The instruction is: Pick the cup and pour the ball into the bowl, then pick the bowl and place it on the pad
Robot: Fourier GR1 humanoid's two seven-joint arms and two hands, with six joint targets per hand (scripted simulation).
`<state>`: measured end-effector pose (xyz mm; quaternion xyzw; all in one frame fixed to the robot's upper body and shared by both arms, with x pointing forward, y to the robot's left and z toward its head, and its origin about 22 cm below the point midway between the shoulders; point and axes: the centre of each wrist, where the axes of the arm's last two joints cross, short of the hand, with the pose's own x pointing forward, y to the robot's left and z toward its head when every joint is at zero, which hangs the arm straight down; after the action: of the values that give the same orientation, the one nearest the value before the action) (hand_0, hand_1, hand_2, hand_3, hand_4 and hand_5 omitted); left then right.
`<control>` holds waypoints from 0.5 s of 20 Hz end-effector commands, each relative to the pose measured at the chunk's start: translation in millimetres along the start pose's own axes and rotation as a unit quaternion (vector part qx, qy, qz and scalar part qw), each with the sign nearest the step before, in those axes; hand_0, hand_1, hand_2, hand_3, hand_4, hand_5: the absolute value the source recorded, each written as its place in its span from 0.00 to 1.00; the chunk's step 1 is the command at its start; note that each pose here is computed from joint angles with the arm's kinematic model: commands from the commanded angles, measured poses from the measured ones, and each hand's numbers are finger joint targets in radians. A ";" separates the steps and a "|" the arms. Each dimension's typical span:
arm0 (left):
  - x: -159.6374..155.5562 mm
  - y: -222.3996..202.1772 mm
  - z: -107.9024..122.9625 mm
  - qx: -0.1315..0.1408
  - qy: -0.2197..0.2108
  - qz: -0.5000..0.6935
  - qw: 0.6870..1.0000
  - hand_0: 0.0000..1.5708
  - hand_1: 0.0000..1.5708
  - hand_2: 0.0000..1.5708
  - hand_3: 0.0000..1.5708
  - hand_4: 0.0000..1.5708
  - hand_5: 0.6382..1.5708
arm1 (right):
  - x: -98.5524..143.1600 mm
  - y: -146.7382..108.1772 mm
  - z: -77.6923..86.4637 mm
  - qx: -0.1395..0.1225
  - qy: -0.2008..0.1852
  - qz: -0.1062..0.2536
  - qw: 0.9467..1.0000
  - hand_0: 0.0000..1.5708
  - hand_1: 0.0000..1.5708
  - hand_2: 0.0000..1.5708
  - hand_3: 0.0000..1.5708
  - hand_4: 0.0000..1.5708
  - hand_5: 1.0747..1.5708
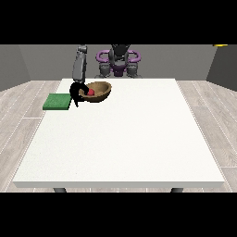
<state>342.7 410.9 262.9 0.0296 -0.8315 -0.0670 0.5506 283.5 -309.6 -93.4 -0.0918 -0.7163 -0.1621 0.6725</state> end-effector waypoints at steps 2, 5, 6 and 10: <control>7.7 -0.1 -3.5 -0.005 -0.011 0.013 1.000 0.00 0.00 0.00 0.00 0.71 0.94 | -9.9 -52.2 15.4 -0.069 0.118 0.114 0.984 1.00 1.00 1.00 0.90 0.59 0.91; 1.7 -0.2 -0.7 -0.001 -0.002 0.003 1.000 0.00 0.00 0.00 0.00 0.74 0.95 | -0.2 -58.5 11.7 -0.072 0.112 0.140 0.981 1.00 1.00 1.00 0.82 0.63 0.94; 2.5 5.2 -3.2 0.006 0.010 0.004 1.000 0.00 0.00 0.00 0.00 0.74 0.96 | 15.0 -42.6 -5.0 -0.069 0.106 0.147 0.981 1.00 1.00 1.00 0.79 0.64 0.95; -23.4 21.6 14.5 0.023 0.041 0.014 0.999 0.00 0.00 0.00 0.00 0.76 0.95 | 51.6 -81.2 -17.4 -0.076 0.113 0.183 0.974 1.00 1.00 1.00 0.71 0.65 0.95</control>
<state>342.7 421.0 253.5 0.0270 -0.8209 -0.0549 0.5678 284.7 -315.6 -76.9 -0.1328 -0.6649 -0.1419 0.7212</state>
